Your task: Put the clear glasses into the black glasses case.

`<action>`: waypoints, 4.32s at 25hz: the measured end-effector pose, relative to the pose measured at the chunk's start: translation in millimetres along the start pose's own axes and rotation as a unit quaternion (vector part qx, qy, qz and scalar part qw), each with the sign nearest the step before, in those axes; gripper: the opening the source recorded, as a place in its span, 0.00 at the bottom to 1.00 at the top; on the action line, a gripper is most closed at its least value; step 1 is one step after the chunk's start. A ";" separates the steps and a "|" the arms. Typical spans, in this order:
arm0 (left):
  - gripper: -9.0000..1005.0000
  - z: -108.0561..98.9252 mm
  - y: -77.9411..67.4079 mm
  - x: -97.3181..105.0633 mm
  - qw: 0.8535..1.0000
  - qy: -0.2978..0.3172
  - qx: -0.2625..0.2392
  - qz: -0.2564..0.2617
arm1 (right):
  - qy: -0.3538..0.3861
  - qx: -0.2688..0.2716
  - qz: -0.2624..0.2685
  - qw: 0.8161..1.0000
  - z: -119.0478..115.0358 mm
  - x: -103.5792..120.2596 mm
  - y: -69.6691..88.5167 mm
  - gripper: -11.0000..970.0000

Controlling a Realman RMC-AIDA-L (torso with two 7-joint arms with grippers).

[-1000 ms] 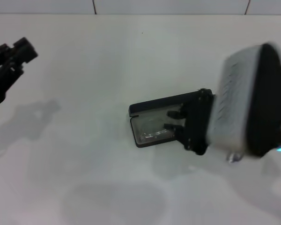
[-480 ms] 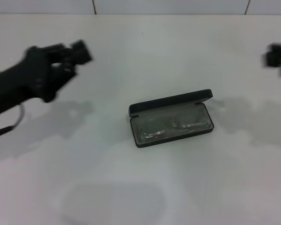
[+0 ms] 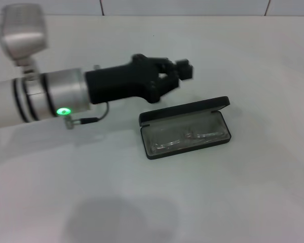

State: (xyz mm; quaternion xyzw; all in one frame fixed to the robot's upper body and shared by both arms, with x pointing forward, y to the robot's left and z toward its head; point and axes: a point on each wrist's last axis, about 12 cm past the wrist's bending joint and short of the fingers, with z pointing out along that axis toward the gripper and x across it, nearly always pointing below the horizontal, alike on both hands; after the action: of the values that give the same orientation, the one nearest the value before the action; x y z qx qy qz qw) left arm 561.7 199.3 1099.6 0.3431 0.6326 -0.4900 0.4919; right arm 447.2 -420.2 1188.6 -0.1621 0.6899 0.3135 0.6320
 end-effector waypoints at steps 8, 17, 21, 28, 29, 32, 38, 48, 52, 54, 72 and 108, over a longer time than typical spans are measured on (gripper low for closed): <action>0.15 32.8 9.1 11.4 0.996 0.086 -0.028 -0.013 | -0.033 0.018 0.028 0.999 -22.0 25.0 -5.3 0.22; 0.15 35.4 13.0 22.7 0.991 0.118 -0.056 -0.023 | -0.028 0.007 0.034 0.999 -16.5 33.5 -5.7 0.22; 0.16 32.1 12.8 27.0 0.990 0.121 -0.061 -0.029 | -0.024 0.001 0.037 0.999 -10.7 35.3 -6.8 0.23; 0.16 29.5 11.0 34.2 0.989 0.127 -0.062 -0.036 | -0.025 -0.006 0.041 0.999 -5.3 38.7 -7.6 0.23; 0.16 29.4 10.9 34.7 0.989 0.128 -0.062 -0.037 | -0.023 -0.006 0.043 0.999 -4.8 39.5 -7.7 0.23; 0.16 29.0 10.6 35.9 0.989 0.130 -0.062 -0.038 | -0.023 -0.006 0.045 0.999 -4.5 40.6 -7.7 0.23; 0.17 30.2 7.0 40.1 0.988 0.144 -0.049 -0.036 | -0.025 -0.006 0.049 0.998 -4.6 44.5 -7.5 0.23; 0.17 36.0 -1.4 46.9 0.985 0.171 -0.022 -0.026 | -0.025 -0.005 0.050 0.998 -4.4 46.7 -7.5 0.24; 0.17 38.8 -4.7 49.3 0.984 0.176 -0.012 -0.019 | -0.026 -0.005 0.051 0.998 -3.7 47.3 -7.7 0.24; 0.17 40.1 -5.9 49.5 0.985 0.172 -0.010 -0.019 | -0.027 -0.007 0.053 0.998 -2.6 47.9 -7.9 0.24; 0.18 44.6 -33.7 44.6 0.987 0.133 0.089 0.018 | -0.028 -0.013 0.052 0.998 -3.0 47.3 -6.9 0.25; 0.80 -103.7 -55.2 -12.2 0.992 0.034 0.121 0.033 | 0.035 -0.403 -0.010 0.915 141.3 82.3 81.2 0.89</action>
State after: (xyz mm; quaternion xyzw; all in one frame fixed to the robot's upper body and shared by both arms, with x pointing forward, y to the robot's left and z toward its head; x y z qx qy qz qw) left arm 484.9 283.5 1130.5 0.4371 0.5731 -0.5346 0.4413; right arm 493.5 -254.9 1126.4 -0.4205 0.5254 0.5527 0.4916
